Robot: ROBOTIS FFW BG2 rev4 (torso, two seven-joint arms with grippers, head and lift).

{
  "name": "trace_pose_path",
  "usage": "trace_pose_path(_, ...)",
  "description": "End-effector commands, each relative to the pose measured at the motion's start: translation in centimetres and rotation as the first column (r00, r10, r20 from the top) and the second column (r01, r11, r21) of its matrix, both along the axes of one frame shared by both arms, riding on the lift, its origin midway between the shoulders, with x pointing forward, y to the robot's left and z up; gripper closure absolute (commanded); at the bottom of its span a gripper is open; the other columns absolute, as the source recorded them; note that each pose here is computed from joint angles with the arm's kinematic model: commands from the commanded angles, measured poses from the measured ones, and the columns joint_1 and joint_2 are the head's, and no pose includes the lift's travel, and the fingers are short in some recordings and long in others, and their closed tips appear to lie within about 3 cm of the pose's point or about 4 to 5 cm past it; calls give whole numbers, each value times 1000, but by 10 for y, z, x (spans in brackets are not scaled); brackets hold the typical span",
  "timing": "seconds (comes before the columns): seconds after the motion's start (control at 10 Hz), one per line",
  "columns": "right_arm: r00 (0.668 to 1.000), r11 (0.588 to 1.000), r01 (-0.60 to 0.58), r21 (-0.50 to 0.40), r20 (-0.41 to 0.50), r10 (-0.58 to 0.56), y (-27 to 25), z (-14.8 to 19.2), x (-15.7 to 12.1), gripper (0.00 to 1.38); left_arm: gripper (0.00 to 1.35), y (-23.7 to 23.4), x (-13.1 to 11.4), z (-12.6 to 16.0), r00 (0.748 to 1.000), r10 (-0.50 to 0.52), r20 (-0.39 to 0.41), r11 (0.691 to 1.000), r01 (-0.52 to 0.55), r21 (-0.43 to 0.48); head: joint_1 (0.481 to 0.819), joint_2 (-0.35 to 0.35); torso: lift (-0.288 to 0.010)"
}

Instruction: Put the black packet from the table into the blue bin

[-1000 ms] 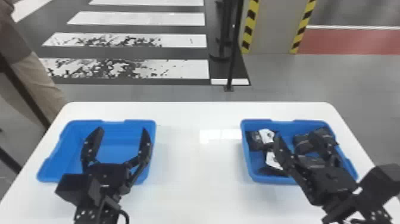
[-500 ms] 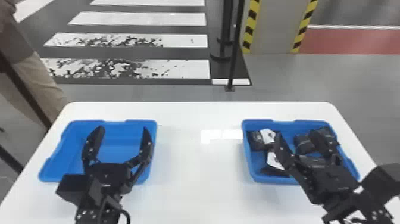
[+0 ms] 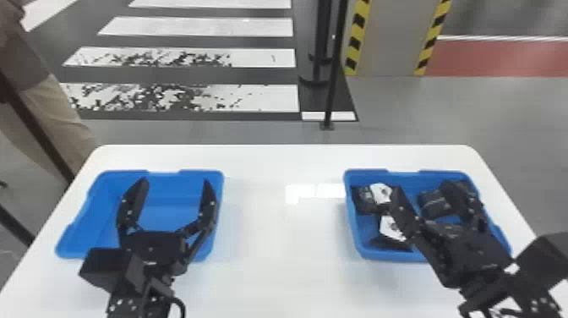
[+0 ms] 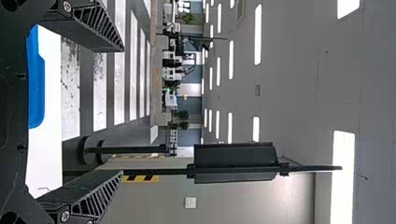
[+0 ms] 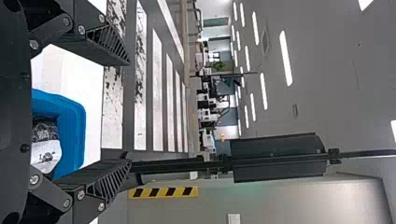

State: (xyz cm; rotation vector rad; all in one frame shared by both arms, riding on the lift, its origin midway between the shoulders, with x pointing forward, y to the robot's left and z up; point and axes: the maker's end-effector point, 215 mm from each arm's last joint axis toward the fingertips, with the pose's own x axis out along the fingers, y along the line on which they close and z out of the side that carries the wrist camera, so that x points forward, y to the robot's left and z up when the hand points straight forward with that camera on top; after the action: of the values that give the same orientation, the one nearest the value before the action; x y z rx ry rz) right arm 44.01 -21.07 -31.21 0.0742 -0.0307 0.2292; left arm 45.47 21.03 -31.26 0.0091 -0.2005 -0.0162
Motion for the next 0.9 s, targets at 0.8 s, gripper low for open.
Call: trace_pose_path(0.8, 1000, 1000, -3, -3, 31, 3, 3, 9, 0, 305, 94, 6, -4, 2, 1000, 11, 9, 1000, -11, -9, 695, 10, -110)
